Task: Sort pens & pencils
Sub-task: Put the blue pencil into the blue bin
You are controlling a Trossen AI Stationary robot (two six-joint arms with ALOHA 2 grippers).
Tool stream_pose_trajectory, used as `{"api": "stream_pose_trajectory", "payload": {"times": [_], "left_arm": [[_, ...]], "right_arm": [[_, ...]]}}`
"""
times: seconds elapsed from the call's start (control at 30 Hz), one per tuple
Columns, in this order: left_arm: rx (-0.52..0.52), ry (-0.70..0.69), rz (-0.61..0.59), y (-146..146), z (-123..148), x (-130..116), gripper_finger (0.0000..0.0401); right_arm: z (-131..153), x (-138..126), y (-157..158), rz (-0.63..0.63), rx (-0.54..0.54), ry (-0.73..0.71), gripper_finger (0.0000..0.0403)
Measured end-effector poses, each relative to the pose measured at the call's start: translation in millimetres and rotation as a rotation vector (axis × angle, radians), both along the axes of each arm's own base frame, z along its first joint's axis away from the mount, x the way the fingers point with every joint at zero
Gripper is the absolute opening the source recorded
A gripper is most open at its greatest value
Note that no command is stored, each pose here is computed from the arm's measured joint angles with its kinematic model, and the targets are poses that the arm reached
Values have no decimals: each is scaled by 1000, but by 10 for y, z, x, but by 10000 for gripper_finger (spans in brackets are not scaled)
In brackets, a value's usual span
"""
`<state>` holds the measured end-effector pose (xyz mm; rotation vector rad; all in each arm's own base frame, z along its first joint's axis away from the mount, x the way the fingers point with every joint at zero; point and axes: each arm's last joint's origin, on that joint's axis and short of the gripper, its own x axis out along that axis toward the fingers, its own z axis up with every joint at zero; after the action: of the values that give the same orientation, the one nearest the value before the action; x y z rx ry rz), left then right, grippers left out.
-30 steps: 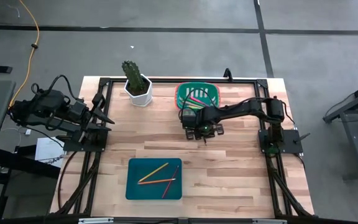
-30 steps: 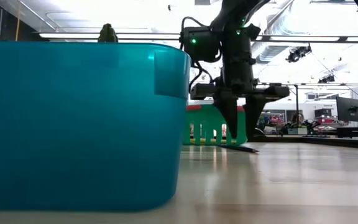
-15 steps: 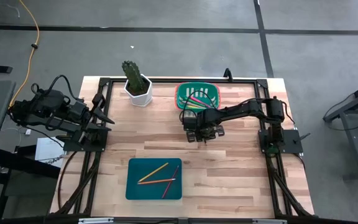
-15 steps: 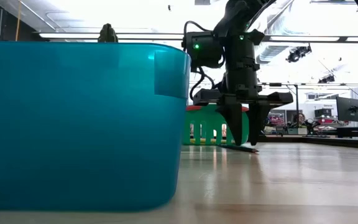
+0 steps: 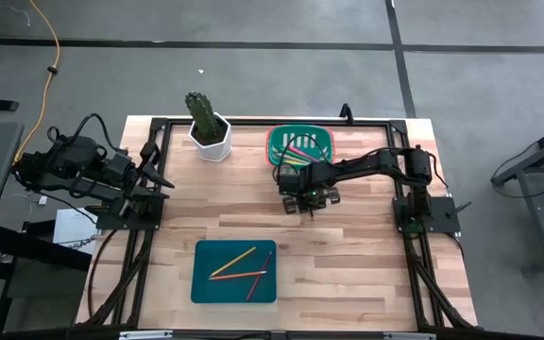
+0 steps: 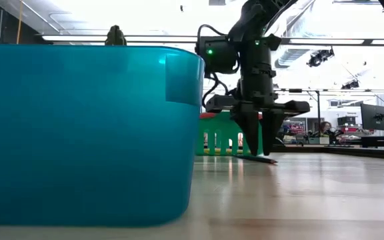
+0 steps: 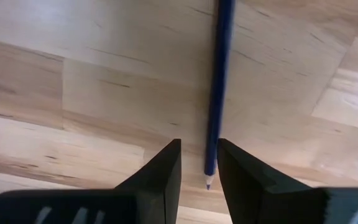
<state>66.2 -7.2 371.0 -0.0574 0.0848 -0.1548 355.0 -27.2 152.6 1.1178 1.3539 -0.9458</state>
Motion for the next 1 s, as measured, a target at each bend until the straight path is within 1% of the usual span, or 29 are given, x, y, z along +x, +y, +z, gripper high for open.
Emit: {"api": "stream_pose_trajectory", "payload": {"times": [0.47, 1.0], "left_arm": [[0, 0, 0, 0, 0, 0, 104], [-4, 1, 1, 0, 0, 0, 104]], "right_arm": [[2, 4, -31, 39, -30, -9, 92], [2, -22, -207, 58, -33, -7, 93]]}}
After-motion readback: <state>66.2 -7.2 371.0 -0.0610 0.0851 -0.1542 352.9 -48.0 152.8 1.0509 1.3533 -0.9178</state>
